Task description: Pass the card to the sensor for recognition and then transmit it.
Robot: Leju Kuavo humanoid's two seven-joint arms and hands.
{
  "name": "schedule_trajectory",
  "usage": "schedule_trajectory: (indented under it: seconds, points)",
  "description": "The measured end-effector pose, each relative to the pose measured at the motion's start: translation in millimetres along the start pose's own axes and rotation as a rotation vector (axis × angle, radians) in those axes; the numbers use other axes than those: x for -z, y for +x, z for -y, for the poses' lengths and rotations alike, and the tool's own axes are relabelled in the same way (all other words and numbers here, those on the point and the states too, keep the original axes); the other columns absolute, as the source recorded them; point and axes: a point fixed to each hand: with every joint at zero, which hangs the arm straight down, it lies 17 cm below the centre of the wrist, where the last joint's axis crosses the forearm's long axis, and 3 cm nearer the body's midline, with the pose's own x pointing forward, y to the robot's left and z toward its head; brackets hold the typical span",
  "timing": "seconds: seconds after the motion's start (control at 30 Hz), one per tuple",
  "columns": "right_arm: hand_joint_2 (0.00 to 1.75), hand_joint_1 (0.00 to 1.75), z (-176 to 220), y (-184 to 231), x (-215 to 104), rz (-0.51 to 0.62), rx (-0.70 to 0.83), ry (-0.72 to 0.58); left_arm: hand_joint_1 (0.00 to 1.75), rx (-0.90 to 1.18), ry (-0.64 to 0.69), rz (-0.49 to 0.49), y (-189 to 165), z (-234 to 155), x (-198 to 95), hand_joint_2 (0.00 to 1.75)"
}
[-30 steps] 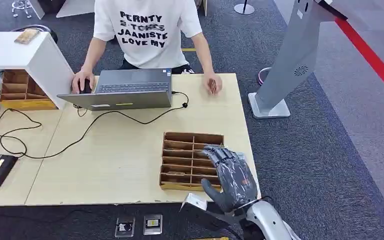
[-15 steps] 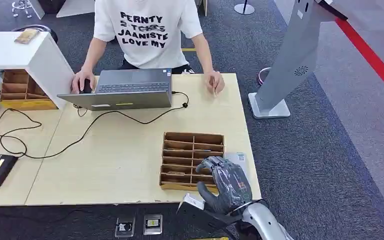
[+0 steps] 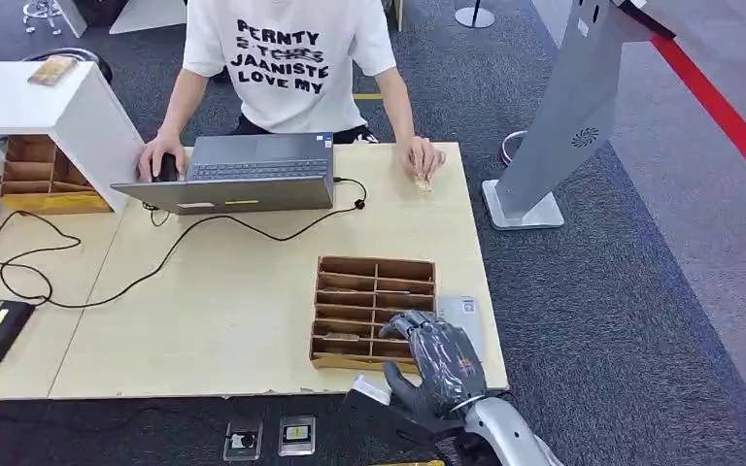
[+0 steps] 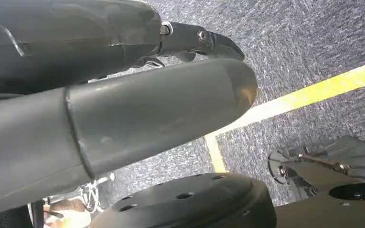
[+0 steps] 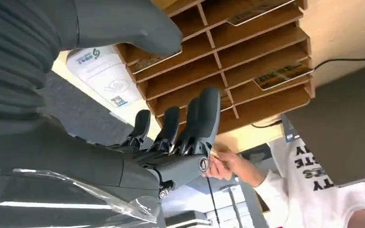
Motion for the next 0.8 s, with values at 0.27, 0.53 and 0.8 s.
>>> schedule_trajectory:
  seconds: [0.27, 0.53, 0.8]
  points:
    - [1.75, 0.98, -1, -4, -1, -0.019, -0.037, 0.003, 0.00, 0.007, 0.003, 0.002, 0, -2, 0, 0.00]
    - [1.75, 1.01, -1, -7, -1, -0.028, -0.077, 0.000, 0.00, 0.009, 0.003, -0.001, -1, -2, 0, 0.00]
    - [1.75, 0.89, -6, -10, -1, -0.031, -0.119, 0.014, 0.00, 0.010, 0.003, -0.004, -1, -2, 0, 0.00]
